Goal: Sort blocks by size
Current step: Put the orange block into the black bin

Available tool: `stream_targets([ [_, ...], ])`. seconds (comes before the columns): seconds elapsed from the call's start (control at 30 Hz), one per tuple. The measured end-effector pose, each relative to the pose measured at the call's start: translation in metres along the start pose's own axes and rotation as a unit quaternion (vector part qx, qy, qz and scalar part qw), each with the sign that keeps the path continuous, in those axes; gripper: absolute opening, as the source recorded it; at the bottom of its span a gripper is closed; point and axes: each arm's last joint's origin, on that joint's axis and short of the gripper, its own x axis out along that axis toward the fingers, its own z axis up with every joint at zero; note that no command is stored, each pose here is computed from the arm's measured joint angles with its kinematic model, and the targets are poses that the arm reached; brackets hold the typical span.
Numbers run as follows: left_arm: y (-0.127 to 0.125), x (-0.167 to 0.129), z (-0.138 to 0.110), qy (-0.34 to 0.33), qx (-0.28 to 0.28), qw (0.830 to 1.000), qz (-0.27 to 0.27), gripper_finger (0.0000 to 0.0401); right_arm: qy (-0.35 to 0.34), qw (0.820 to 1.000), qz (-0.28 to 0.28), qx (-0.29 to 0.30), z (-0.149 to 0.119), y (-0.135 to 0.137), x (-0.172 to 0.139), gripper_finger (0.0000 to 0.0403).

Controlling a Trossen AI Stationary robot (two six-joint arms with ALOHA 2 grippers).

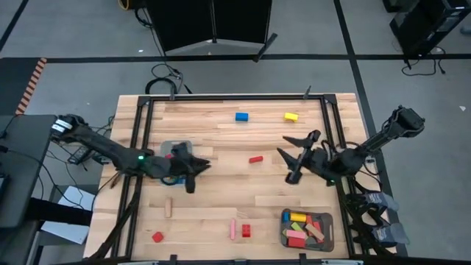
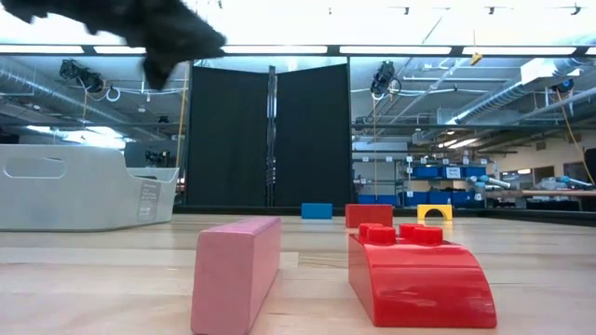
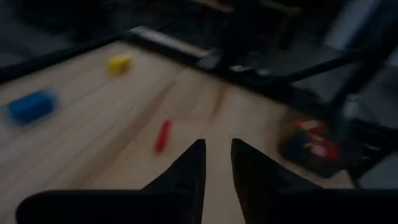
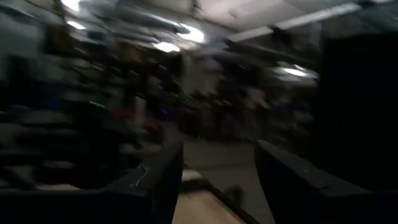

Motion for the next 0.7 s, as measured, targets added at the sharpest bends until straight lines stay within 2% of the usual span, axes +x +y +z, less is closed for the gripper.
stream_targets([
  [0.07, 0.004, -0.013, -0.005, 0.016, -0.02, 0.999, 0.044, 0.0082, 0.021, 0.999, -0.031, -0.002, -0.007, -0.002, 0.006, 0.0209],
  [0.13, 0.006, -0.022, -0.01, 0.033, -0.046, 0.996, 0.065, 0.0082, 0.037, 0.998, -0.042, -0.007, -0.014, -0.002, 0.012, 0.0209],
  [0.27, 0.004, -0.028, -0.025, 0.082, -0.088, 0.99, 0.075, 0.0081, 0.065, 0.996, -0.052, -0.018, -0.022, 0.0, 0.025, 0.0209],
  [0.4, -0.001, -0.031, -0.04, 0.149, -0.12, 0.98, 0.06, 0.0081, 0.091, 0.994, -0.058, -0.036, -0.029, 0.003, 0.036, 0.0209],
  [0.57, -0.016, -0.037, -0.048, 0.271, -0.161, 0.949, 0.033, 0.0081, 0.101, 0.992, -0.061, -0.044, -0.037, 0.006, 0.042, 0.0209],
  [0.7, -0.036, -0.046, -0.04, 0.359, -0.179, 0.916, 0.0, 0.008, 0.102, 0.992, -0.061, -0.043, -0.039, 0.005, 0.044, 0.0209],
])
